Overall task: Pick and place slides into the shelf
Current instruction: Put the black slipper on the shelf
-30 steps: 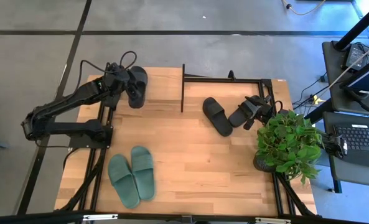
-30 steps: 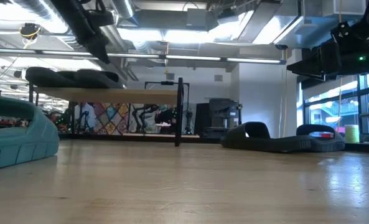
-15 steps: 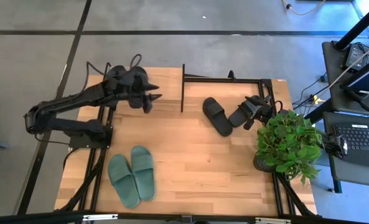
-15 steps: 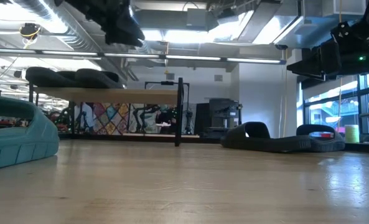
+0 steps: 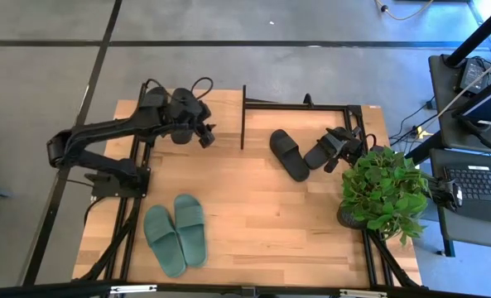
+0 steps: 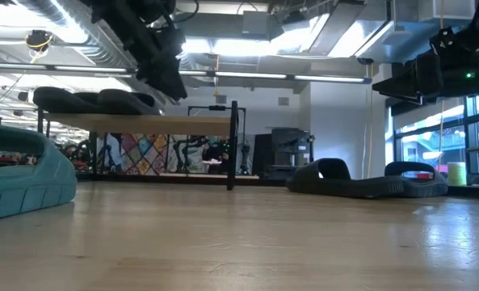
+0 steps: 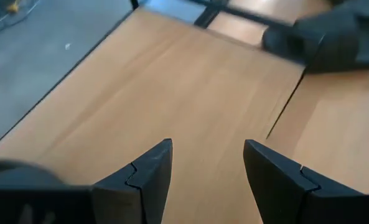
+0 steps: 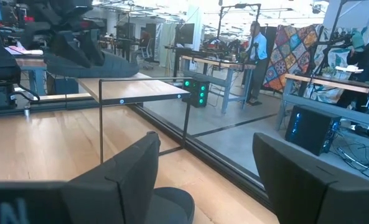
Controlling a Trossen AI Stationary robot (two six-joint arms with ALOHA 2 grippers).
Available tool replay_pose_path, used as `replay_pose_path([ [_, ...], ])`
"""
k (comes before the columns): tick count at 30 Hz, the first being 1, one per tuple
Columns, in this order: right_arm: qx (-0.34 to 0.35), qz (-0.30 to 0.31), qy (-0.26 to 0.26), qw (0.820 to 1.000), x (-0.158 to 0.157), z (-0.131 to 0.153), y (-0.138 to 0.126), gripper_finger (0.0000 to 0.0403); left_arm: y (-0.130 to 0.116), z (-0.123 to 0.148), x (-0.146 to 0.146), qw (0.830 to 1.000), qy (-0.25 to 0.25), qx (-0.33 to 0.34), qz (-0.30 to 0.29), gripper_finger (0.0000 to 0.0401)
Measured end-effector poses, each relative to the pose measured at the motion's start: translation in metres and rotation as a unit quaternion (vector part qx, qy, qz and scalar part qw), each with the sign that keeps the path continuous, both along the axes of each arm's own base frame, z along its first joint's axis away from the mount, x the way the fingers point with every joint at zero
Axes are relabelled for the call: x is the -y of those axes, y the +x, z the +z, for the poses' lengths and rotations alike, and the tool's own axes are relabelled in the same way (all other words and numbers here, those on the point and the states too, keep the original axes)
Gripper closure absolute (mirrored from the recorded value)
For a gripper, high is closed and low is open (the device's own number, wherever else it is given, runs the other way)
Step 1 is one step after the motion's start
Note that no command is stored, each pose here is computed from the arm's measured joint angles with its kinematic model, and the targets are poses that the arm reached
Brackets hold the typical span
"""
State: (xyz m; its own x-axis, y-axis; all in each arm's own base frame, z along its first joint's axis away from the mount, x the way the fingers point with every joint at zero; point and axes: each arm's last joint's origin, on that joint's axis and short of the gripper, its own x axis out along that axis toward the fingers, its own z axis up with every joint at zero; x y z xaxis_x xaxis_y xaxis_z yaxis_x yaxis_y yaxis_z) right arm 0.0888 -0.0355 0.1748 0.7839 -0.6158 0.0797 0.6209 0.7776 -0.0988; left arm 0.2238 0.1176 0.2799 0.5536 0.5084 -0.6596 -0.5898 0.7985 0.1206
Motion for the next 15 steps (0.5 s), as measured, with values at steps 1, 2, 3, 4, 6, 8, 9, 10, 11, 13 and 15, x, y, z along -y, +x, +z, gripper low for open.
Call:
replay_pose_path([
  [1, 0.000, 0.000, 0.000, 1.000, 0.000, 0.000, 0.000, 0.0146, 0.000, 0.002, -0.001, 1.000, 0.000, -0.008, 0.009, 0.0212],
  [2, 0.000, 0.000, 0.000, 1.000, 0.000, 0.000, 0.000, 0.0146, 0.001, 0.004, -0.001, 1.000, 0.001, -0.018, 0.018, 0.0212],
  [3, 0.000, 0.000, 0.000, 1.000, 0.000, 0.000, 0.000, 0.0146, 0.002, 0.005, -0.001, 0.999, 0.005, -0.030, 0.027, 0.0212],
  [4, 0.000, 0.000, 0.000, 1.000, 0.000, 0.000, 0.000, 0.0146, 0.003, 0.006, -0.001, 0.999, 0.009, -0.041, 0.032, 0.0212],
  [6, 0.000, 0.000, 0.000, 1.000, 0.000, 0.000, 0.000, 0.0146, 0.005, 0.008, 0.000, 0.997, 0.014, -0.057, 0.039, 0.0212],
  [8, 0.000, 0.000, 0.000, 1.000, 0.000, 0.000, 0.000, 0.0146, 0.006, 0.009, 0.000, 0.997, 0.011, -0.064, 0.039, 0.0212],
  [9, 0.000, 0.000, 0.000, 1.000, 0.000, 0.000, 0.000, 0.0146, 0.007, 0.008, 0.000, 0.997, 0.010, -0.067, 0.039, 0.0212],
  [10, 0.000, 0.000, 0.000, 1.000, 0.000, 0.000, 0.000, 0.0146, 0.009, 0.008, 0.000, 0.997, 0.008, -0.071, 0.038, 0.0212],
  [11, 0.000, 0.000, 0.000, 1.000, 0.000, 0.000, 0.000, 0.0146, 0.009, 0.006, 0.000, 0.996, 0.006, -0.076, 0.037, 0.0212],
  [13, 0.000, 0.000, 0.000, 1.000, 0.000, 0.000, 0.000, 0.0146, 0.010, 0.002, -0.001, 0.995, 0.000, -0.091, 0.037, 0.0212],
  [15, 0.000, 0.000, 0.000, 1.000, 0.000, 0.000, 0.000, 0.0146, 0.012, -0.001, -0.001, 0.994, -0.003, -0.102, 0.035, 0.0212],
])
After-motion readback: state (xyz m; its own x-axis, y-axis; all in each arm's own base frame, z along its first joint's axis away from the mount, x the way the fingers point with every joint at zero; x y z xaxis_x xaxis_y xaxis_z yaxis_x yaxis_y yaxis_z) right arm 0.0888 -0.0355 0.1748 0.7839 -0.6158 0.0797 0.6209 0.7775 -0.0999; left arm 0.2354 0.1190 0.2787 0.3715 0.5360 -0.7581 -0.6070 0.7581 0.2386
